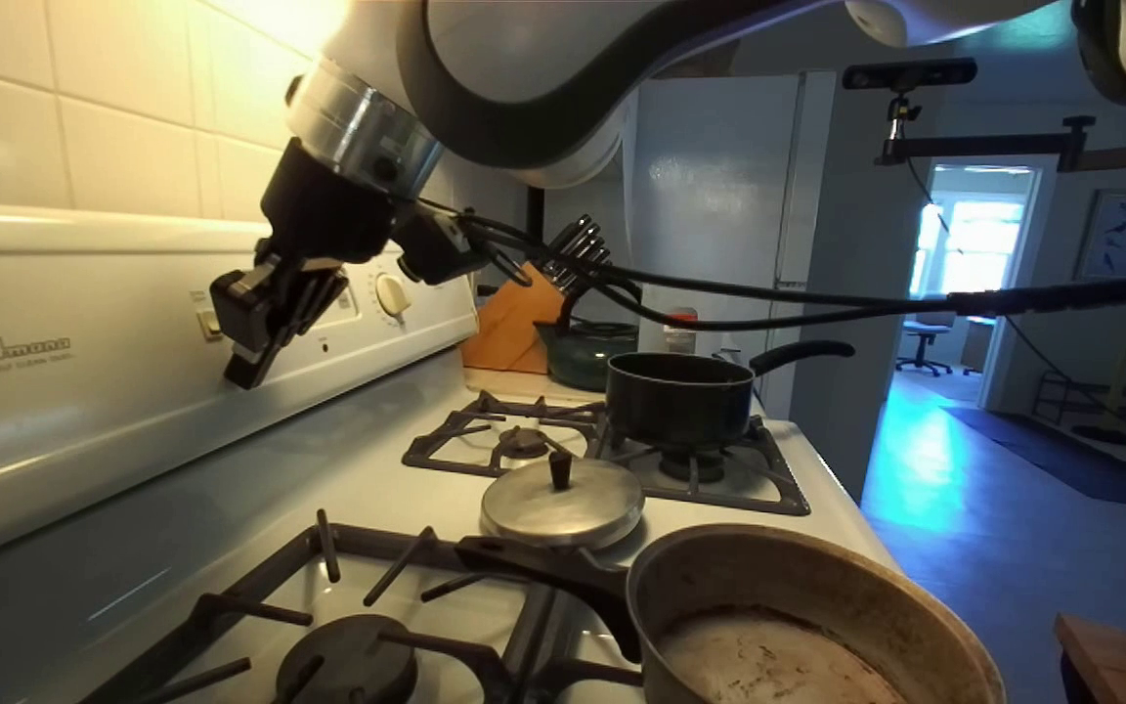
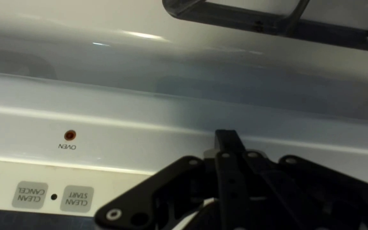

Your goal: Press the switch on the stove.

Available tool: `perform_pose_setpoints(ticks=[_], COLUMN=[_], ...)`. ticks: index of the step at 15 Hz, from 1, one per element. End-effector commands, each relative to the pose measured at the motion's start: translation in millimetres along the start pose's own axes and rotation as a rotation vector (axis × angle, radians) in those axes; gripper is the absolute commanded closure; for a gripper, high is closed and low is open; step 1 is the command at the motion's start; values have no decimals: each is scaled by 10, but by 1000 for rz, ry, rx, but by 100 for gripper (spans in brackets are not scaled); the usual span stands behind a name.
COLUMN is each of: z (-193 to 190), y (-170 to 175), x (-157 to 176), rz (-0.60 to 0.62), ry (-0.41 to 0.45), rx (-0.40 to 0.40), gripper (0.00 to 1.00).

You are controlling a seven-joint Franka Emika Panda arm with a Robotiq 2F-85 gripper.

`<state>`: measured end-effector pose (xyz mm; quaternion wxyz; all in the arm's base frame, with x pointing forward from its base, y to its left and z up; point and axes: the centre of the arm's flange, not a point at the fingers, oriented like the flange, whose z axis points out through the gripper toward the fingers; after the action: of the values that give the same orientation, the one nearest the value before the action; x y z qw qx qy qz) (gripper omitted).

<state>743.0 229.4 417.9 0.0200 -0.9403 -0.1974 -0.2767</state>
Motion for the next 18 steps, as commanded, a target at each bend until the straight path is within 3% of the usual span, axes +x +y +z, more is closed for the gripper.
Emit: perform_pose_setpoints(ticks=[1,9,18], z=[-244,-402,-362], y=[-55,38,-16], x=[148,296,293], rz=[18,70,70], ry=[22,32,20], rx=[-20,-52,-30], gripper=[100,100,100])
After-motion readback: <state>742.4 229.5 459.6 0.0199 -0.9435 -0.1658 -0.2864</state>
